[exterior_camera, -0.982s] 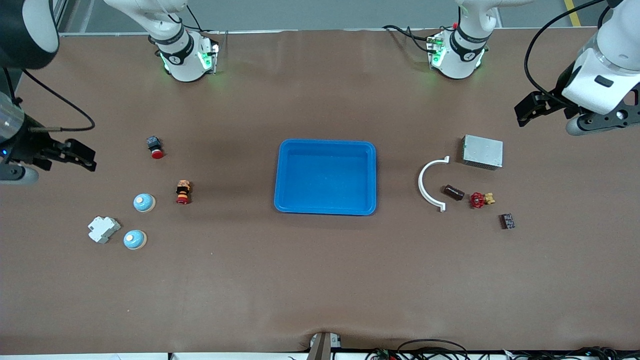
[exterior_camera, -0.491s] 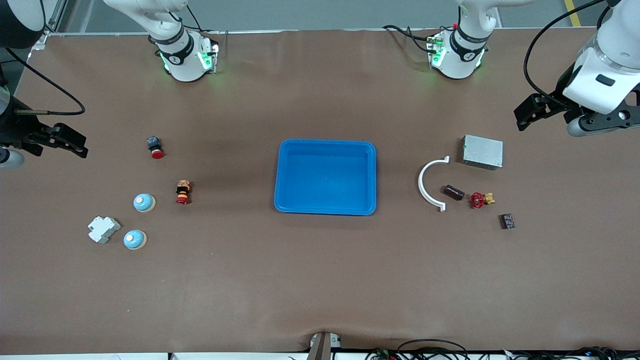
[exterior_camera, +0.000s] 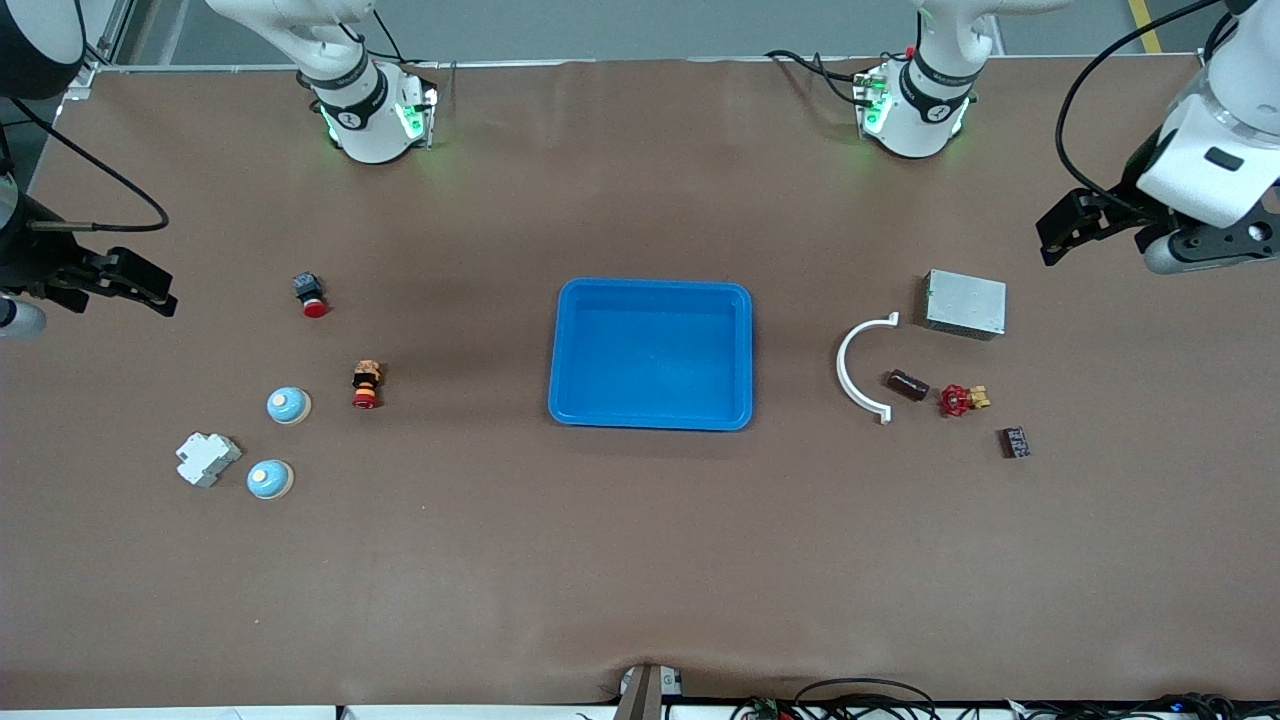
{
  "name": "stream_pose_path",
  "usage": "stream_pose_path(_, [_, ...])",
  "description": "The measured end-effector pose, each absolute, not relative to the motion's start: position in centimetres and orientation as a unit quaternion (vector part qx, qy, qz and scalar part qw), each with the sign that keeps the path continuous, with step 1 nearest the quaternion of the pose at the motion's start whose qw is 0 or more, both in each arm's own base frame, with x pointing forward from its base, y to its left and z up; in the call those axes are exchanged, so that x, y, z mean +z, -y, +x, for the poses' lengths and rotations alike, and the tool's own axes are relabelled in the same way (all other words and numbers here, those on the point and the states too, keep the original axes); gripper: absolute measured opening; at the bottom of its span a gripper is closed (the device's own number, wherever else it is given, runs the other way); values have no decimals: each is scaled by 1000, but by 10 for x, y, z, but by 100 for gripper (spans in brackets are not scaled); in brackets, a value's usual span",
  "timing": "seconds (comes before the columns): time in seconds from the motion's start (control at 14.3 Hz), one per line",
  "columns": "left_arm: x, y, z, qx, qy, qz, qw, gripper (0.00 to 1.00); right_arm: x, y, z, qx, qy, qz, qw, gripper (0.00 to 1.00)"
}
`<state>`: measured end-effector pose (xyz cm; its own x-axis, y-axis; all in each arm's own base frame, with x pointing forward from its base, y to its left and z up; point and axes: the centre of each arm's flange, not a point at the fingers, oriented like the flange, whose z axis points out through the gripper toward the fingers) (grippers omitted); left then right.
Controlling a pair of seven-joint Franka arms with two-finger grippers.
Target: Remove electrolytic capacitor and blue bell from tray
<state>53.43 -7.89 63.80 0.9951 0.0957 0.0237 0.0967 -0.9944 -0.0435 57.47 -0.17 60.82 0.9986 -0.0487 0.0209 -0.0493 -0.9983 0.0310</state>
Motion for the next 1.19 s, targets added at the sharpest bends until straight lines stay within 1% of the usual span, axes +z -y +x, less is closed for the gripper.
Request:
stream_pose_path(0.28, [639,70,530,-14,50,-999,16,100,612,14,572,6,40,999,0,100])
stream_pose_path(0.56, [642,83,527,-18,38,-999,15,100,647,22,557,-9,46,999,-3,100])
stream_pose_path(0.7, [644,87,525,-18,34,-999,15,100,656,24,552,-12,47,999,-3,100])
stream_pose_path(1.19, [636,85,522,-6,35,-999,17,100,656,24,551,-16,46,999,-4,100])
